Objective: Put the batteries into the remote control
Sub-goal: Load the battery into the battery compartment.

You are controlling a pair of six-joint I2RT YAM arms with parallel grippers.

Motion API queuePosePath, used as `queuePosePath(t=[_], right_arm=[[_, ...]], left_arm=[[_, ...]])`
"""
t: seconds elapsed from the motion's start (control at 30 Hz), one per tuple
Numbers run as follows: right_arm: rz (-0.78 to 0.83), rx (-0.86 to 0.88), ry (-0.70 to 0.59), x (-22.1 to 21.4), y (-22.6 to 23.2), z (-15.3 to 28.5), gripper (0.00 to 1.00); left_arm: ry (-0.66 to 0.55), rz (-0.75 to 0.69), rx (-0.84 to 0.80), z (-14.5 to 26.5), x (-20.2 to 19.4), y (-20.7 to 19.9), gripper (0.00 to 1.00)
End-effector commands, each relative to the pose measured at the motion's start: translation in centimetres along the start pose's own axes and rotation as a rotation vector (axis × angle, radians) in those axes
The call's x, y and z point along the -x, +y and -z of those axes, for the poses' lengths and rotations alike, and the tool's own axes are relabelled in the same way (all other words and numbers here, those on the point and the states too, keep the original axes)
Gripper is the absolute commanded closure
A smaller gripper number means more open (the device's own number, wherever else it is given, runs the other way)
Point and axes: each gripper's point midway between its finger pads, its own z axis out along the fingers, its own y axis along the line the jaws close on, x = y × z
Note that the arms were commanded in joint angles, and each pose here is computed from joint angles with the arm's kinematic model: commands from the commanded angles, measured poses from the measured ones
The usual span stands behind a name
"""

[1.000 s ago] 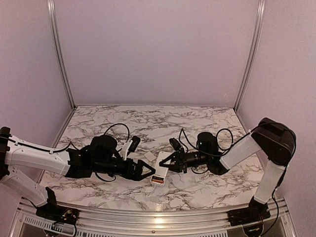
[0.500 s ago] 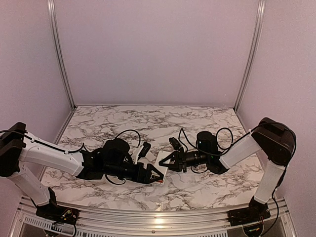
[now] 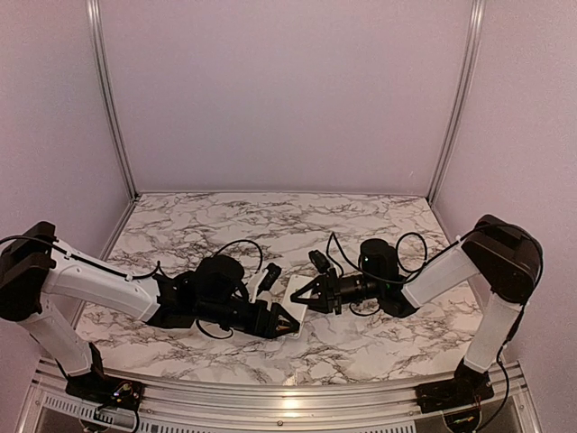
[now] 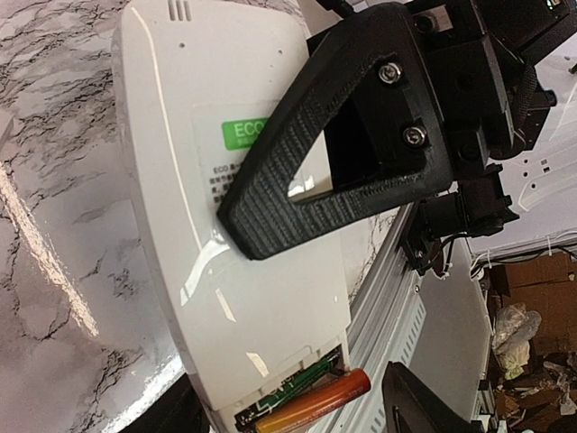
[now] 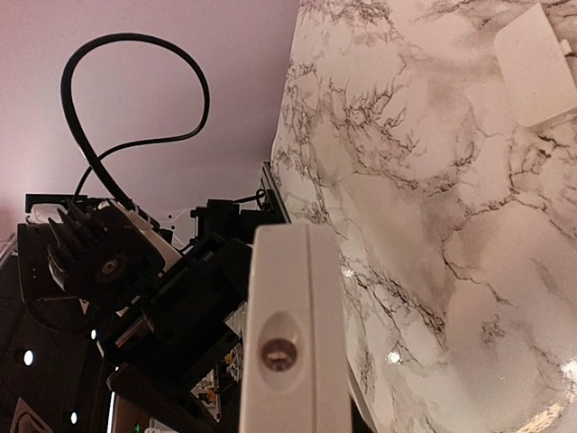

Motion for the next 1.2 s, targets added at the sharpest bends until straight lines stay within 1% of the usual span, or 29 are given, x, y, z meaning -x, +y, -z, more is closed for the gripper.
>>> queuePosePath(t=[0.0,0.13,0.2,0.5,0.7,0.83,0.93,1.0,1.07,1.17], right_arm=[[0.043,0.031,-0.037,1.2,1.9,0.2,1.00],[0.044,0.031,-0.037,1.2,1.9,0.2,1.00],[0.044,0.031,-0.036,1.1,1.9,0.2,1.00],[0.053,0.064,-0.028,1.0,2.7,0.3,1.00],[0.067,0.123,-0.026,0.9,4.1,0.5,1.00],[0.079,0.165,-0.027,0.8,5.2,0.8,1.00],[0.087,0.179,-0.025,0.8,5.6,0.9,1.00],[0.092,0.181,-0.024,0.7,5.8,1.0,1.00],[0.094,0.180,-0.023,0.7,5.9,1.0,1.00],[0.094,0.180,-0.021,0.6,5.8,1.0,1.00]], left_arm=[[0.014,-0.032,-0.041,-0.6,0.2,-1.6,0.33],[0.028,-0.045,-0.034,-1.0,0.0,-1.6,0.33],[0.027,-0.046,-0.034,-0.9,0.0,-1.7,0.35],[0.030,-0.043,-0.036,-0.7,-0.4,-1.4,0.55],[0.026,-0.028,-0.081,-0.3,-0.5,-1.6,0.69],[0.016,-0.014,-0.115,0.1,-0.5,-1.7,0.69],[0.012,-0.019,-0.137,0.3,-0.4,-2.1,0.62],[0.005,-0.013,-0.160,0.5,-0.3,-2.4,0.59],[-0.010,0.001,-0.185,0.9,0.0,-2.6,0.59],[-0.021,0.017,-0.200,1.3,0.2,-2.4,0.63]])
